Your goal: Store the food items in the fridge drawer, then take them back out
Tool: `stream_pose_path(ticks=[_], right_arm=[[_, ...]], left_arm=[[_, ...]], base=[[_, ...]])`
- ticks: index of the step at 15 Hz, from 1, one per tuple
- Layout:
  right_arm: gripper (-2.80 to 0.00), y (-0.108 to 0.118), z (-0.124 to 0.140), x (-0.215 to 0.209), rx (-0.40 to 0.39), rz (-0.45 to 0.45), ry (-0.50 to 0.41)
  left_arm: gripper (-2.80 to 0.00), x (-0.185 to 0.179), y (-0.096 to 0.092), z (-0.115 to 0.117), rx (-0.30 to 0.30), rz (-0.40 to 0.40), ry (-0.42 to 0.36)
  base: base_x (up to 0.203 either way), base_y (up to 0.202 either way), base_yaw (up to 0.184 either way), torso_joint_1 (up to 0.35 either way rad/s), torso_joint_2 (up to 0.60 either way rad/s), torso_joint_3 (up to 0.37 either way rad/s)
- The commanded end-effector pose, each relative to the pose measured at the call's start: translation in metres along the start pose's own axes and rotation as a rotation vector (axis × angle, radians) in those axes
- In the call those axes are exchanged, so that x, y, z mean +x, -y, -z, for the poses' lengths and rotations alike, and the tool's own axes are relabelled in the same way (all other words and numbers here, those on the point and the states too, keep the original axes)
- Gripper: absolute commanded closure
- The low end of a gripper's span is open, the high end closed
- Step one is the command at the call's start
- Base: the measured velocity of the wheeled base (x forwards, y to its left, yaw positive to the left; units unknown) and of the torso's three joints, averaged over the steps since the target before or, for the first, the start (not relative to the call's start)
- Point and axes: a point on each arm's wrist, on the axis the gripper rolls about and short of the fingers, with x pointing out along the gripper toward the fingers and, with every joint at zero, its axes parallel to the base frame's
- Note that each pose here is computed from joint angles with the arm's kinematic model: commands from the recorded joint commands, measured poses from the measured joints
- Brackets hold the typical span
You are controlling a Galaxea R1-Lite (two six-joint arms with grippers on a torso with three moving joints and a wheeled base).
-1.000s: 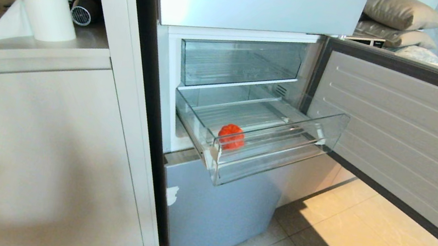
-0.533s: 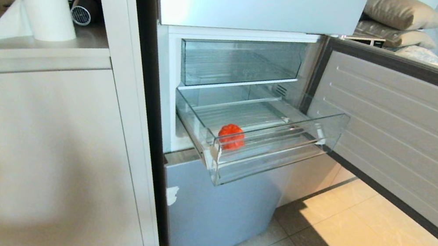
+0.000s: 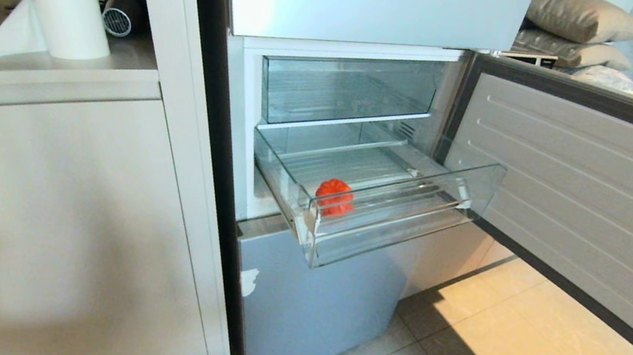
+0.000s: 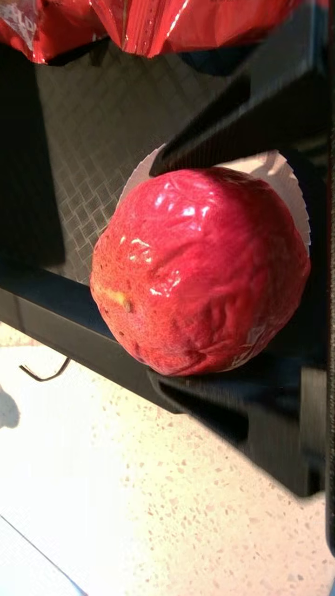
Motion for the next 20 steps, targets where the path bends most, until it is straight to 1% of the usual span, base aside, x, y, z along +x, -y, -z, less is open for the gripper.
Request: stream_pose_path(ticks=[1,3,4,5,6,8,10,11,12,13,15,16,17,18,19,20], right_arm=[[0.00,-0.002,0.000,0.000,-0.001,-0.005,0.003],[0.00,-0.003,-0.007,-0.004,-0.003,0.001,0.021],[0.00,-0.004,-0.015,-0.010,-0.006,0.031,0.043],[0.00,-0.005,-0.024,-0.018,-0.007,0.087,0.074],[0.00,-0.006,-0.036,-0.029,-0.010,0.123,0.109],[0.00,-0.010,-0.063,-0.062,-0.014,0.155,0.186],[0.00,-0.012,-0.083,-0.108,-0.017,0.171,0.248],[0.00,-0.013,-0.087,-0.133,-0.024,0.177,0.269],[0.00,-0.017,-0.093,-0.166,-0.041,0.176,0.305],[0.00,-0.023,-0.095,-0.199,-0.063,0.174,0.341],[0.00,-0.037,-0.087,-0.265,-0.115,0.168,0.420],[0.00,-0.047,-0.080,-0.295,-0.141,0.151,0.467],[0.00,-0.059,-0.068,-0.324,-0.164,0.105,0.510],[0.00,-0.070,-0.053,-0.343,-0.182,0.023,0.526],[0.00,-0.082,-0.037,-0.354,-0.196,-0.093,0.509],[0.00,-0.093,-0.020,-0.367,-0.210,-0.250,0.476]], left_arm=[[0.00,0.000,0.000,0.000,0.000,0.000,0.000],[0.00,0.000,0.000,0.000,0.000,0.000,-0.001],[0.00,0.000,0.000,0.000,0.000,0.000,0.000],[0.00,0.000,0.000,0.000,0.000,0.000,-0.001],[0.00,0.000,0.000,0.000,-0.001,0.000,0.000],[0.00,0.000,0.000,0.000,0.000,-0.002,0.000],[0.00,0.000,0.000,0.000,-0.001,0.000,0.000],[0.00,0.000,0.000,0.000,0.000,0.000,-0.001],[0.00,0.000,0.000,0.000,0.000,-0.002,0.000],[0.00,0.000,0.000,0.000,0.000,0.000,0.000],[0.00,0.000,0.000,0.000,0.000,0.000,0.000],[0.00,0.000,0.000,0.000,0.000,0.000,0.000],[0.00,0.000,0.000,0.000,0.000,0.000,0.000],[0.00,0.000,0.000,0.000,0.000,0.000,-0.001],[0.00,0.000,0.000,0.000,0.000,-0.001,-0.001],[0.00,0.000,0.000,0.000,0.000,-0.001,0.000]], base=[[0.000,0.000,0.000,0.000,0.00,0.000],[0.000,0.000,0.000,0.000,0.00,0.000],[0.000,0.000,0.000,0.000,0.00,0.000],[0.000,0.000,0.000,0.000,0.00,0.000],[0.000,0.000,0.000,0.000,0.00,0.000],[0.000,0.000,0.000,0.000,0.00,0.000],[0.000,0.000,0.000,0.000,0.00,0.000],[0.000,0.000,0.000,0.000,0.00,0.000],[0.000,0.000,0.000,0.000,0.00,0.000],[0.000,0.000,0.000,0.000,0.00,0.000],[0.000,0.000,0.000,0.000,0.00,0.000],[0.000,0.000,0.000,0.000,0.00,0.000],[0.000,0.000,0.000,0.000,0.00,0.000],[0.000,0.000,0.000,0.000,0.00,0.000],[0.000,0.000,0.000,0.000,0.00,0.000],[0.000,0.000,0.000,0.000,0.00,0.000]])
